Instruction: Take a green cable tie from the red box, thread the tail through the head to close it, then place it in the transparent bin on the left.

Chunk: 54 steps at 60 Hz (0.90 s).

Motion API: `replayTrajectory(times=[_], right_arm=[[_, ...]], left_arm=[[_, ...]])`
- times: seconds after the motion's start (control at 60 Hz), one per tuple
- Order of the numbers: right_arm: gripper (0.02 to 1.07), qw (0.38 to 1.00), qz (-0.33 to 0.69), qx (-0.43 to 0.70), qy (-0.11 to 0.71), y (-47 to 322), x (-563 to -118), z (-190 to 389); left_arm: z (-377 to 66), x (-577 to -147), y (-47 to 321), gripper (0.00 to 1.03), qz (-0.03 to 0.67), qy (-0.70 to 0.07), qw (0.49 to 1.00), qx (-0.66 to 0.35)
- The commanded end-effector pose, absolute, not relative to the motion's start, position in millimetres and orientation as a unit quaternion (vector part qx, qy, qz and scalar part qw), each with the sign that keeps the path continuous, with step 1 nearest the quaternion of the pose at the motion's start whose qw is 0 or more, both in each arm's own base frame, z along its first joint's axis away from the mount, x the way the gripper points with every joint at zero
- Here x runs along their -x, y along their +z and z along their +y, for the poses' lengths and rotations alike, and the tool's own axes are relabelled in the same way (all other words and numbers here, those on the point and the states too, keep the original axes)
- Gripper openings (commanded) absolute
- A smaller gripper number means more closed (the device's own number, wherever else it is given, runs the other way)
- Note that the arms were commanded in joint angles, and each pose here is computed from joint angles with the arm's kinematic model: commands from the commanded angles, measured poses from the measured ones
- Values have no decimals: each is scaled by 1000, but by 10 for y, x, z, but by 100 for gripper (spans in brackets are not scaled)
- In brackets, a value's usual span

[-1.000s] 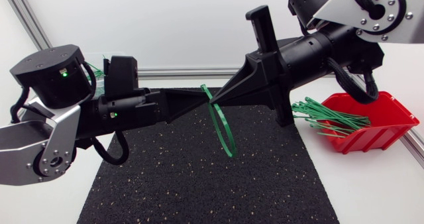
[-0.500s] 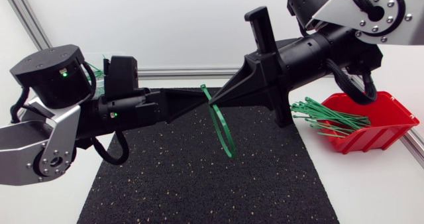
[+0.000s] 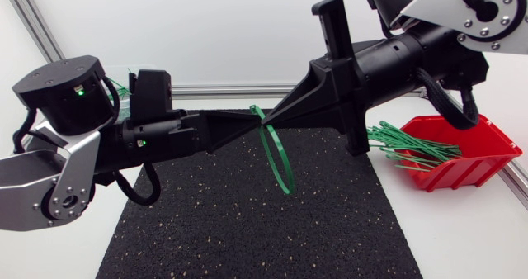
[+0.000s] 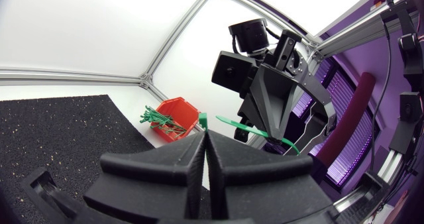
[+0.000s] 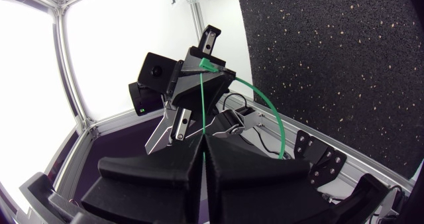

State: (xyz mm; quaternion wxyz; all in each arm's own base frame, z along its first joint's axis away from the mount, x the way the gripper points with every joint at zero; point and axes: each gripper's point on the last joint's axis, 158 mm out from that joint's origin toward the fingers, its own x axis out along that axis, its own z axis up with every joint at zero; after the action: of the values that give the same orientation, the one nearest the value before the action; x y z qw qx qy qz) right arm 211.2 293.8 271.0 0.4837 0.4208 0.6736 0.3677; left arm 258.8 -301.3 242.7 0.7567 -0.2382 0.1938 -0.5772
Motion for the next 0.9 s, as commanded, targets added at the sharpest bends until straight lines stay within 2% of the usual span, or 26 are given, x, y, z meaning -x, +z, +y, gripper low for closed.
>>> replayTrajectory(times=[0.0, 0.883], right_arm=[[8, 480, 675, -425, 366, 2745, -2081, 2952], [8, 466, 692, -424, 352, 2553, -2104, 3015]], left_arm=[[-3001, -2568, 2395, 3, 192, -578, 757, 237], [-3009, -2551, 2423, 3, 188, -581, 756, 235]])
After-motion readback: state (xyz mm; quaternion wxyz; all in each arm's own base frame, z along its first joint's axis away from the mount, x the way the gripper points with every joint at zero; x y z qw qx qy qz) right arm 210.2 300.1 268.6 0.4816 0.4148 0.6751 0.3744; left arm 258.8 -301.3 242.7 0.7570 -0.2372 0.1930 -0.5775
